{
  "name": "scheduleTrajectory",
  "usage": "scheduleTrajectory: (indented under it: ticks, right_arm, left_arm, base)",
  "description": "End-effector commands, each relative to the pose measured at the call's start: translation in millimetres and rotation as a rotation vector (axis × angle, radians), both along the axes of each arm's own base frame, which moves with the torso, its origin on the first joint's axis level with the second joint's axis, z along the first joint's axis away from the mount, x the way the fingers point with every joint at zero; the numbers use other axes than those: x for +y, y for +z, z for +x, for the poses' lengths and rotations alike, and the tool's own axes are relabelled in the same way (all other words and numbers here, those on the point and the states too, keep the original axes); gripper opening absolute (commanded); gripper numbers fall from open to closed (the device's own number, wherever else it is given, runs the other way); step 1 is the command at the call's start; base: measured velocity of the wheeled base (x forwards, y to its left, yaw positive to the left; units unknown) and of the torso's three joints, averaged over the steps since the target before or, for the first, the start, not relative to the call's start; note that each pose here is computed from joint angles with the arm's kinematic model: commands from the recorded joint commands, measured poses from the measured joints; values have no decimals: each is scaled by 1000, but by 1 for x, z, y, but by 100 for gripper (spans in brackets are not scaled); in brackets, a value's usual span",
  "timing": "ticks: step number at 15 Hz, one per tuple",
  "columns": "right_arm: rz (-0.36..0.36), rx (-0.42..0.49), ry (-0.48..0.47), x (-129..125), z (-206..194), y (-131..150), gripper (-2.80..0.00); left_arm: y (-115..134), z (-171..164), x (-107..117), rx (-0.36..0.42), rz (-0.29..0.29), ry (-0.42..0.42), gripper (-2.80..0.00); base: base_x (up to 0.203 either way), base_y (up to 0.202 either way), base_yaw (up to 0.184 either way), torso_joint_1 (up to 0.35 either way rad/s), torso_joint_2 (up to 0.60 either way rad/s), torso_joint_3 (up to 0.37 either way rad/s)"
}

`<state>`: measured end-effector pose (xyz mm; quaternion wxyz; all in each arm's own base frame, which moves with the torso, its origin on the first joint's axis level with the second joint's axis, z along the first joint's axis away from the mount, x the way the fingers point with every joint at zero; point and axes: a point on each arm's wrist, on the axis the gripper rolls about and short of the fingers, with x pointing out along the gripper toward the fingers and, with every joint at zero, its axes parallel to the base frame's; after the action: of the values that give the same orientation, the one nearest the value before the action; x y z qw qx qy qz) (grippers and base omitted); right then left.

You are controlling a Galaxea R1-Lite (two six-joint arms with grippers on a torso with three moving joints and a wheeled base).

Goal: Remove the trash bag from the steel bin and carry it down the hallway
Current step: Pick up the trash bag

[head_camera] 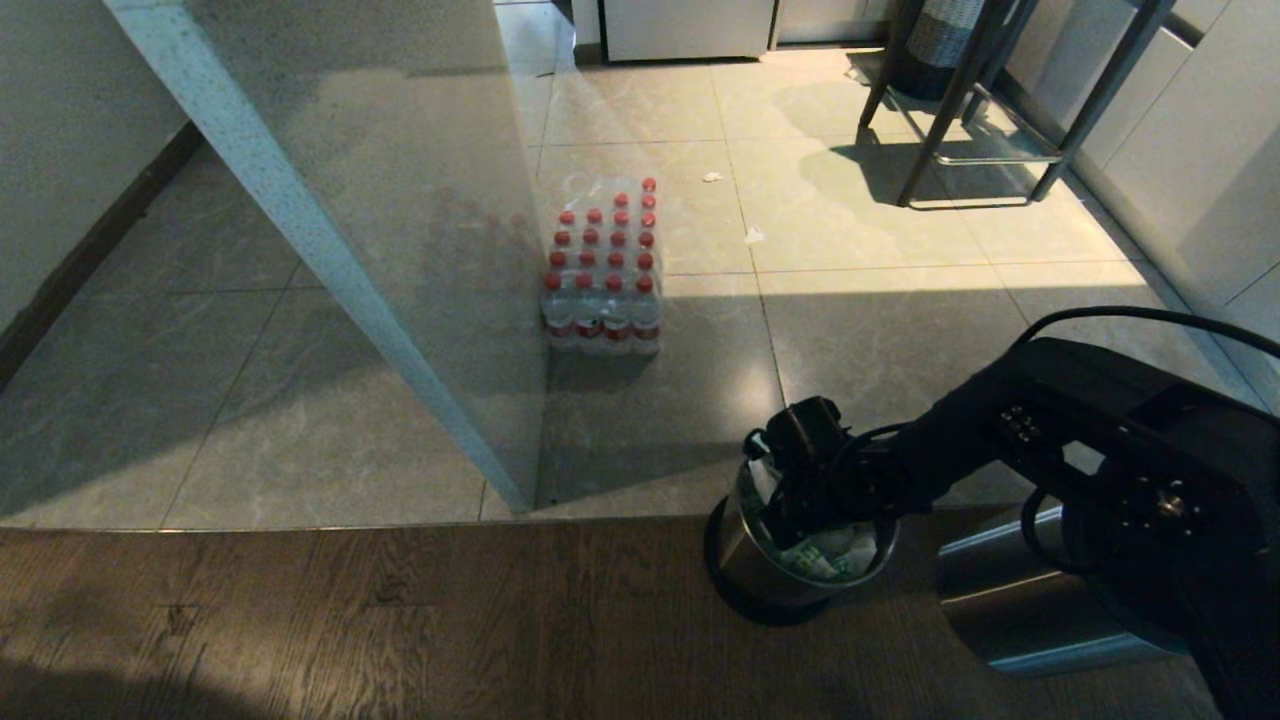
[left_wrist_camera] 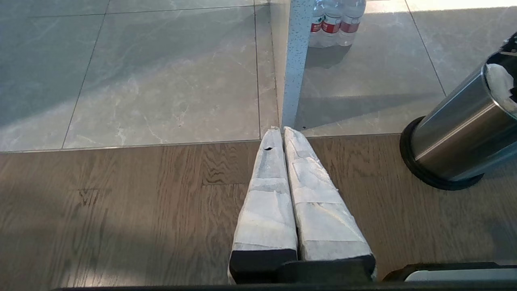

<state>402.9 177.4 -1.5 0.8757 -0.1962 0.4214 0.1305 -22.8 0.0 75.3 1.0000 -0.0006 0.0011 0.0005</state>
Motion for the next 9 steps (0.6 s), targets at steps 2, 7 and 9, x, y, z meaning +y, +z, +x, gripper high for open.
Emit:
scheduleTrajectory:
  ticks: [2, 7, 9]
  right_arm:
    - [-8, 7, 5, 1, -1, -2, -280]
    - [-8, 13, 4, 1, -1, -1, 0]
    - [-8, 14, 4, 1, -2, -1, 0]
  left_arm:
    - [0, 0, 0, 1, 0, 0, -280]
    - [0, 0, 0, 1, 0, -1, -280]
    - [0, 0, 0, 1, 0, 1, -280]
  base:
    - [0, 0, 0, 0, 0, 0]
    - [0, 0, 0, 0, 0, 0]
    - [0, 0, 0, 0, 0, 0]
